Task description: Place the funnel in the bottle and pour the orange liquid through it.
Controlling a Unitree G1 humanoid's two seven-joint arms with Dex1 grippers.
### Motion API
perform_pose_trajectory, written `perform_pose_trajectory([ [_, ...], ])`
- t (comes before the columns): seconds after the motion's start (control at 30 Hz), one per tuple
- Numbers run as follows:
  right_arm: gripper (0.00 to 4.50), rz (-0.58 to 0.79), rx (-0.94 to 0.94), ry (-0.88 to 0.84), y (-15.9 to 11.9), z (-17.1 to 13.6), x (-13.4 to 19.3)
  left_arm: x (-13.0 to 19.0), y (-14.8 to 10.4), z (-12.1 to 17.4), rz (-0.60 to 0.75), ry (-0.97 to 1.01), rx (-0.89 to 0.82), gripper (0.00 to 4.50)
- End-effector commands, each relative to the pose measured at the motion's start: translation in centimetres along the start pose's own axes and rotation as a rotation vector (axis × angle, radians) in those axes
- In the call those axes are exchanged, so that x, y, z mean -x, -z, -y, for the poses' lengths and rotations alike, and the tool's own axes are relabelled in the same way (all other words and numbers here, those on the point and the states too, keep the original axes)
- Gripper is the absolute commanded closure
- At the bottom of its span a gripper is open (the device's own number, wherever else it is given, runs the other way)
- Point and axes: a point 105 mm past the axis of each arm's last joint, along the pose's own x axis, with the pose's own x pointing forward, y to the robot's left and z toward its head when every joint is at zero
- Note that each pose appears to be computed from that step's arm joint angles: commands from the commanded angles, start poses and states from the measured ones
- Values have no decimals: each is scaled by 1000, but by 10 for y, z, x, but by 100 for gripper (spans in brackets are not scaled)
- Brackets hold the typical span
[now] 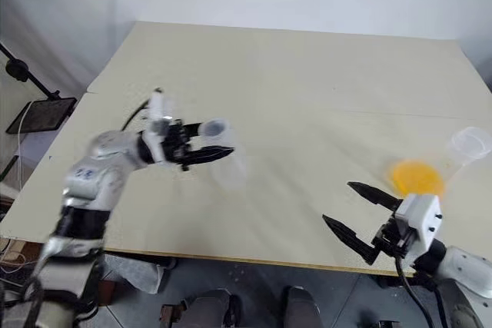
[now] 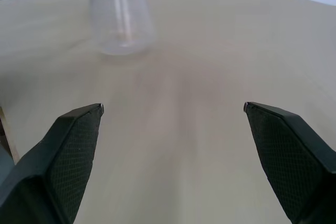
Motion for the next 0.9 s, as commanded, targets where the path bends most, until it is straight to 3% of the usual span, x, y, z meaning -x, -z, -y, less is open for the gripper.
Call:
perform_pose_trajectory([
  [0.03,0,21,48,56,-10,-2,10,-32,5,-6,-21,24,-70,215],
  [0.27,0,20,51,164,-13,-9,23,-79,26,-12,-68,31,-129,215],
  [0.33,0,21,51,183,-13,-11,24,-83,26,-21,-64,-37,-171,215],
  [0.53,0,32,38,223,-12,-17,27,-96,25,-6,-24,84,-123,215],
  [0.6,0,38,36,226,-12,-16,26,-96,25,-5,-32,96,-114,139],
  [0.77,0,50,36,224,-11,-13,22,-91,23,-8,-16,89,-76,1],
  [0.9,0,66,32,204,-10,-10,15,-77,22,-12,-12,68,-86,1],
])
